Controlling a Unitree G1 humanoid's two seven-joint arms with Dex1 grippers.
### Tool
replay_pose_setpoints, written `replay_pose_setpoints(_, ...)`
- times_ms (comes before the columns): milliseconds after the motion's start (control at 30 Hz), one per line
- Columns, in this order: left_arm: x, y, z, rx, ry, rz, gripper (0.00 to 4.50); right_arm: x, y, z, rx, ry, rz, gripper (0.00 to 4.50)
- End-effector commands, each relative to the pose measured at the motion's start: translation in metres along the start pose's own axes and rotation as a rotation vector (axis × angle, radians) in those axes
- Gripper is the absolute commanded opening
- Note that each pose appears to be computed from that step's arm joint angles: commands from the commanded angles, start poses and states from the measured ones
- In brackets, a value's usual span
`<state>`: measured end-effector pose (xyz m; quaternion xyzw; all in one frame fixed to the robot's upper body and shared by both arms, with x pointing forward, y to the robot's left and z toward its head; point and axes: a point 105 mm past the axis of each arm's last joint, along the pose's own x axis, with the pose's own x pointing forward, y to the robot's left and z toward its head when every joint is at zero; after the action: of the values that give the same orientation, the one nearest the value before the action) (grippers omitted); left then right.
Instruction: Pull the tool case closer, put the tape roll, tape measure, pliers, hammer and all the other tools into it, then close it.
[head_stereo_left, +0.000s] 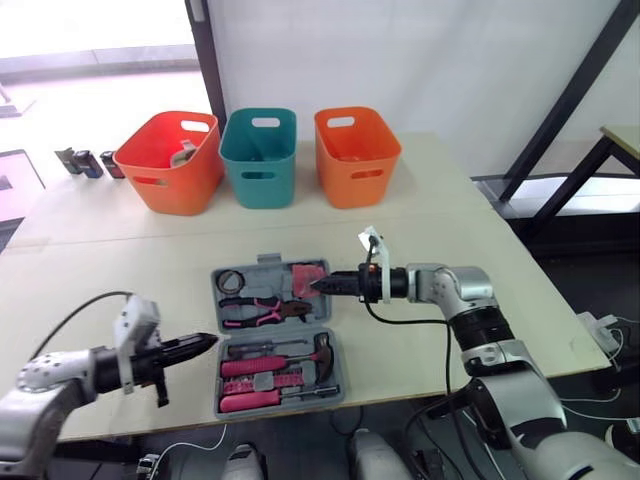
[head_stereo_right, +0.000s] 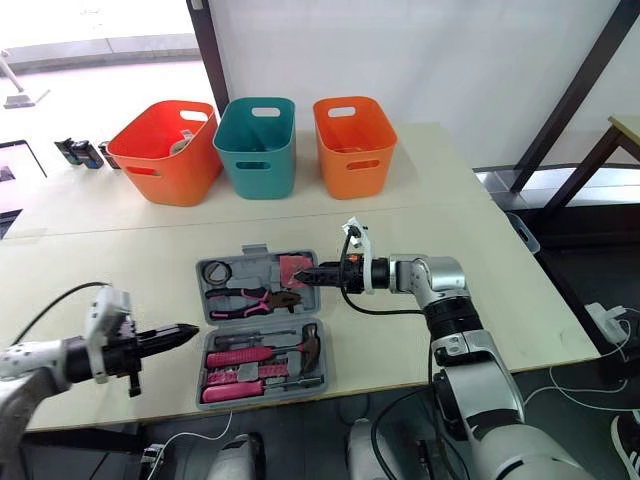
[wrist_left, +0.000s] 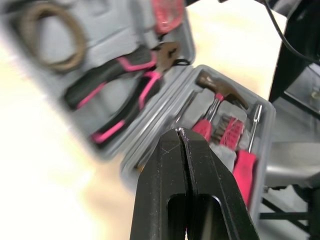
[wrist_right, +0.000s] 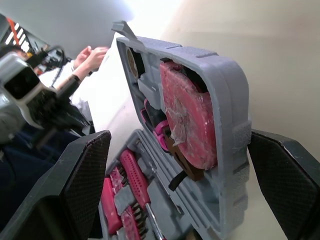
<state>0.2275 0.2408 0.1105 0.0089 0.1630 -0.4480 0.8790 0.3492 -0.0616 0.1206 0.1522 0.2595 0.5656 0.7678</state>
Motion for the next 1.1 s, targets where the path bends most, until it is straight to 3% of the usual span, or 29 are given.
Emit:
replay_pose_setpoints(33,-0.013,-0.007,0.015,0.004,-0.023,-0.027,0.00,-0.007,0.034,0.007,-0.144,0.028,0.064,4.46)
replay_pose_setpoints(167,-0.026,-0.007,0.014,0.012,0.017,-0.025,0.00,-0.042,0.110,-0.040,-0.275,0.230,0.210,4.46)
replay_pose_setpoints(267,-0.028,-0.010,0.015,0.015,0.020,-0.037,0.00,-0.069,0.138,-0.080,-0.306,0.381,0.215,4.46)
replay_pose_setpoints(533,-0.029,-0.010,0.023,0.030,-0.004,-0.033,0.00,-0.118,0.111,-0.013,-0.526,0.052,-0.179,4.46)
replay_pose_setpoints(800,-0.034,0.001,0.035,0.134,0.006,0.034,0.00,-0.154,0.093,-0.019,-0.626,0.100,-0.305,4.46)
replay_pose_setpoints(1100,-0.032,-0.004,0.038,0.148,0.019,0.003,0.00,-0.150,0.090,-0.024,-0.660,0.128,-0.264,4.46)
